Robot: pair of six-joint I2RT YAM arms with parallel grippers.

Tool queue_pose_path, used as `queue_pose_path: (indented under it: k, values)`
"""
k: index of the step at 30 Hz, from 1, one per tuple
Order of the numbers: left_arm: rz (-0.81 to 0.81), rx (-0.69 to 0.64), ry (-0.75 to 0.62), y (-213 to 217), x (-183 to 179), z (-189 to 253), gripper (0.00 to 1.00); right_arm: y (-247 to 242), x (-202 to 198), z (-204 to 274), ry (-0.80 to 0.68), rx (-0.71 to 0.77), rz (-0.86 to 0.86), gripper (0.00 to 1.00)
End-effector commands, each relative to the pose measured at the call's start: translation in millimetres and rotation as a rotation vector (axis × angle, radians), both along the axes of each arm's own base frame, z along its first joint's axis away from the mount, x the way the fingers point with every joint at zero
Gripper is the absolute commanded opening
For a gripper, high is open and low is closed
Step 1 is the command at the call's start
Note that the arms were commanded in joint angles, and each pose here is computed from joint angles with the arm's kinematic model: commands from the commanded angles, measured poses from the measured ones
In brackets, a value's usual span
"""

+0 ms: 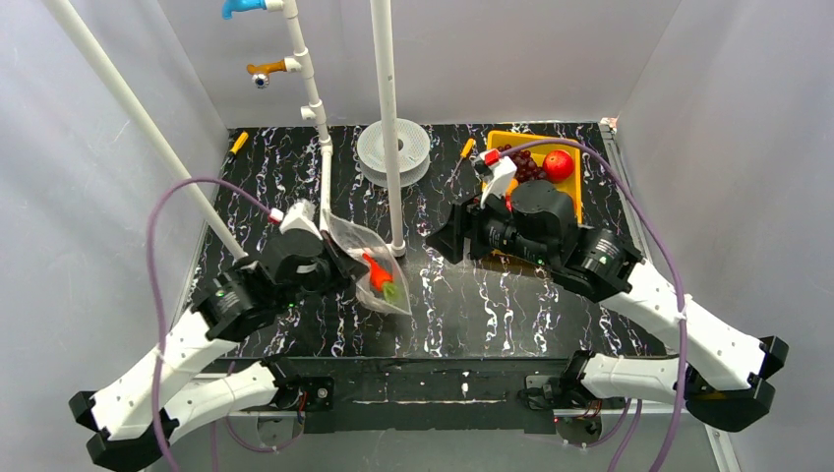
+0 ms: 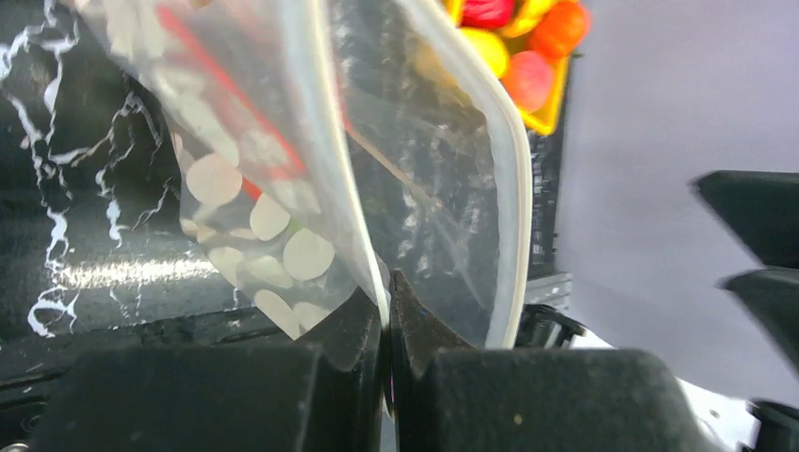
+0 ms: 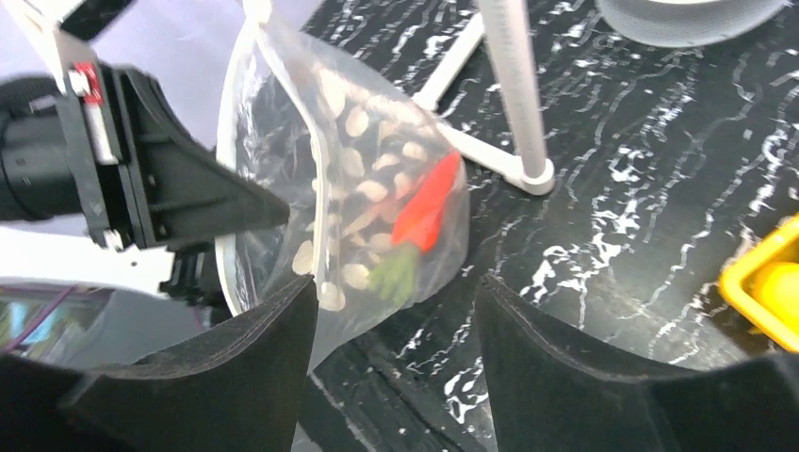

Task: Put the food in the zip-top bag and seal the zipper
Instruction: Adjust the zipper food storage bag at the center of the board, then pick up the fake vegetable from the bin.

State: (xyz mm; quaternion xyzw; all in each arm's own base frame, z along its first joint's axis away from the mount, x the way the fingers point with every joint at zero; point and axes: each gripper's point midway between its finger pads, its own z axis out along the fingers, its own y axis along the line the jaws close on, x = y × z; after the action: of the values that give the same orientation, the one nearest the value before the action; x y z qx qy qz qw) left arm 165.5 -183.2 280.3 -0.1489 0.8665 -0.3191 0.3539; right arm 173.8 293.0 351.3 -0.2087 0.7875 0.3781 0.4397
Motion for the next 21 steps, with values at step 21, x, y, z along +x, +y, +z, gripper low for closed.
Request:
queue_pose_path:
  k: [21]
  values:
    - [-0.003, 0.126, 0.091, 0.1, 10.6, -41.6, 0.00, -156.2, 180.8, -182.6, 0.444, -0.339, -0.708, 0.85]
